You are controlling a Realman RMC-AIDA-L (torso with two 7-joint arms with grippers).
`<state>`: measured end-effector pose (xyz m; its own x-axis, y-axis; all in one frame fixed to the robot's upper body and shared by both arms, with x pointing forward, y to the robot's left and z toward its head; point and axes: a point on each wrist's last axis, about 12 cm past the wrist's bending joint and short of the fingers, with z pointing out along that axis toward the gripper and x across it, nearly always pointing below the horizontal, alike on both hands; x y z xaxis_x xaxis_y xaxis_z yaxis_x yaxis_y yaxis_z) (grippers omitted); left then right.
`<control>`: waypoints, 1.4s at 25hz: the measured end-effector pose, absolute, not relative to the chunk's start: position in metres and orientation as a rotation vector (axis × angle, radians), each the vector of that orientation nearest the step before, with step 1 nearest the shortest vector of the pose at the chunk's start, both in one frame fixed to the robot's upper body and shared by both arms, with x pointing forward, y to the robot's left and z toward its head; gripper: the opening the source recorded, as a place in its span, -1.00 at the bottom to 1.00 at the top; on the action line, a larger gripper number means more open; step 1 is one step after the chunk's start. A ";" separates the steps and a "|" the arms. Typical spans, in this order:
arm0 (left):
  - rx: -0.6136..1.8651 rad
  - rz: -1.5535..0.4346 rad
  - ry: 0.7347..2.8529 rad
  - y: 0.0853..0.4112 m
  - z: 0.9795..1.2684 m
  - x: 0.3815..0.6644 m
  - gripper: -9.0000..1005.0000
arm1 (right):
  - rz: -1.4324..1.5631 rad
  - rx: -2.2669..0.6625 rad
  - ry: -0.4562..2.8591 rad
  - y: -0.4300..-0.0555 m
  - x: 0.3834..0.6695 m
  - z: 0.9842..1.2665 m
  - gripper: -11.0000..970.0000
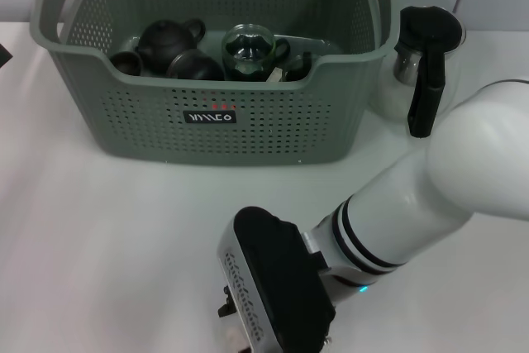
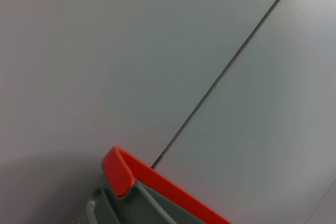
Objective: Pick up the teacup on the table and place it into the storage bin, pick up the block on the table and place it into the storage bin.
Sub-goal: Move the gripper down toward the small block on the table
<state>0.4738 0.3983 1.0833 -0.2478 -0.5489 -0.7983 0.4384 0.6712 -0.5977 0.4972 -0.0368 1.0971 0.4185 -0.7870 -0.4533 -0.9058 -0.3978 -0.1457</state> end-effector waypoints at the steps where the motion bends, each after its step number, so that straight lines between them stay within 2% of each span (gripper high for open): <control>1: -0.093 -0.931 1.566 0.398 1.083 0.474 0.83 | 0.445 -2.308 1.454 -0.037 0.497 1.097 0.54; 7: -0.092 -0.932 1.567 0.398 1.083 0.474 0.83 | 0.444 -2.311 1.464 -0.037 0.498 1.098 0.12; 25: -0.091 -0.932 1.566 0.398 1.084 0.475 0.83 | 0.452 -2.274 1.514 -0.038 0.500 1.101 -0.85; 31: -0.092 -0.932 1.566 0.398 1.084 0.474 0.83 | 0.472 -2.195 1.620 -0.035 0.505 1.107 -0.82; 35: -0.093 -0.931 1.567 0.398 1.083 0.474 0.83 | 0.474 -2.155 1.693 -0.031 0.506 1.109 -0.71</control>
<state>0.4743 0.3980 1.0834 -0.2481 -0.5484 -0.7985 0.4391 0.6711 -0.5973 0.5063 -0.0314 1.1091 0.2266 -0.8529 -0.4704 -0.9731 -0.2184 -0.0729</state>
